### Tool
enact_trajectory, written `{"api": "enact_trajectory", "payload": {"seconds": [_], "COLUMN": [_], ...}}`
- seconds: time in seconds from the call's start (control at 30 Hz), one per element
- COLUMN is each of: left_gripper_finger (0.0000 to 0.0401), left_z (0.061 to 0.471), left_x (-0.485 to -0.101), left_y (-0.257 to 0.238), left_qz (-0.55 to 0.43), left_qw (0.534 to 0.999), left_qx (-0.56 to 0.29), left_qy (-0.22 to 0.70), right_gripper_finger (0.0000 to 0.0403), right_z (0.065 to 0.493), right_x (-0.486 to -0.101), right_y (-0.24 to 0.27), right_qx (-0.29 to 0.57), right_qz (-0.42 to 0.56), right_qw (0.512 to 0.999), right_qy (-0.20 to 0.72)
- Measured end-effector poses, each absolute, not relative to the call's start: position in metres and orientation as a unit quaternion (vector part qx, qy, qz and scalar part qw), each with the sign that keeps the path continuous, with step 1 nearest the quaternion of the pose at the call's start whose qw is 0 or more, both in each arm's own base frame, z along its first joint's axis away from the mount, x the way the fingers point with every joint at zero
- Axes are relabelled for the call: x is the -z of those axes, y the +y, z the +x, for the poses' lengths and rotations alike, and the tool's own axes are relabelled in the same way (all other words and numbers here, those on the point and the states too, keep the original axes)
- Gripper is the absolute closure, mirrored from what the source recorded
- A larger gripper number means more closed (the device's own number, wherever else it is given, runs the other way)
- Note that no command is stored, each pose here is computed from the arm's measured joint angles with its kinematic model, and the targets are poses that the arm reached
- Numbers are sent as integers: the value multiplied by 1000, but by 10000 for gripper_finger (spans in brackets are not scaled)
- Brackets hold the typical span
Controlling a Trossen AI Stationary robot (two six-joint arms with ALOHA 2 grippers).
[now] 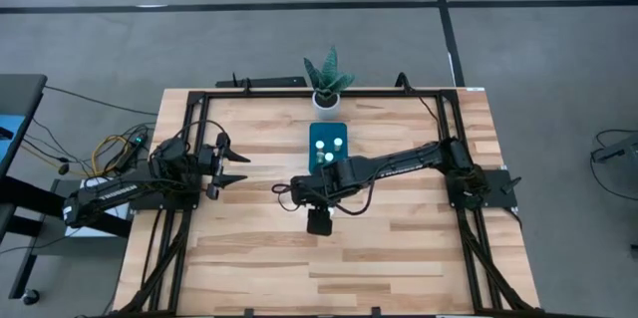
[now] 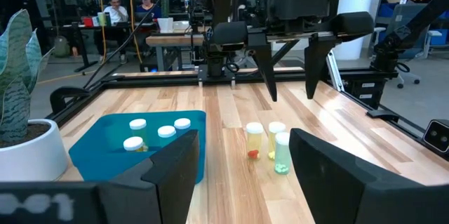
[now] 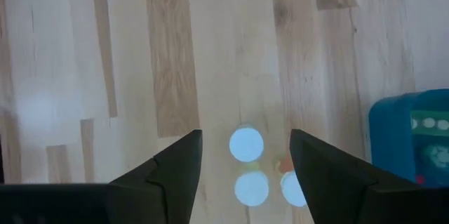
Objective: Pick and place pill bottles into a basket
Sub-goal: Put the blue tablet bottle into the bin
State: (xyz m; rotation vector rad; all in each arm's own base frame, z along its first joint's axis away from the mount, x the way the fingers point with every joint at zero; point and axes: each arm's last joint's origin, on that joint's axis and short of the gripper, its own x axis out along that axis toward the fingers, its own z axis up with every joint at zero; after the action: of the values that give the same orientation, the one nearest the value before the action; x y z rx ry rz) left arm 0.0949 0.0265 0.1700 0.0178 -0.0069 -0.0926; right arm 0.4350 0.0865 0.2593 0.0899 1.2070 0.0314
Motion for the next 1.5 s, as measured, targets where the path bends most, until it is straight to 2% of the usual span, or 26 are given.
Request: {"api": "enact_trajectory", "payload": {"seconds": [0.17, 0.37, 0.53, 1.0, 1.5], "left_gripper_finger": [189, 189, 189, 189, 189], "left_z": [95, 95, 95, 95, 95], "left_x": [-170, -170, -170, -170, -170], "left_y": [26, 26, 27, 26, 27], "left_qz": [9, 9, 9, 9, 9], "left_qw": [999, 999, 999, 999, 999], "left_qx": [46, 46, 46, 46, 46], "left_qy": [-3, -3, -3, -4, -3], "right_gripper_finger": [193, 195, 193, 195, 199], "right_z": [438, 440, 441, 450, 454], "right_x": [-237, -230, -214, -193, -196], "right_y": [90, 95, 93, 94, 98], "right_qx": [-4, -15, -9, -17, -12], "right_qz": [45, 48, 40, 30, 54], "right_qw": [798, 793, 771, 768, 784], "right_qy": [601, 607, 636, 640, 618]}}
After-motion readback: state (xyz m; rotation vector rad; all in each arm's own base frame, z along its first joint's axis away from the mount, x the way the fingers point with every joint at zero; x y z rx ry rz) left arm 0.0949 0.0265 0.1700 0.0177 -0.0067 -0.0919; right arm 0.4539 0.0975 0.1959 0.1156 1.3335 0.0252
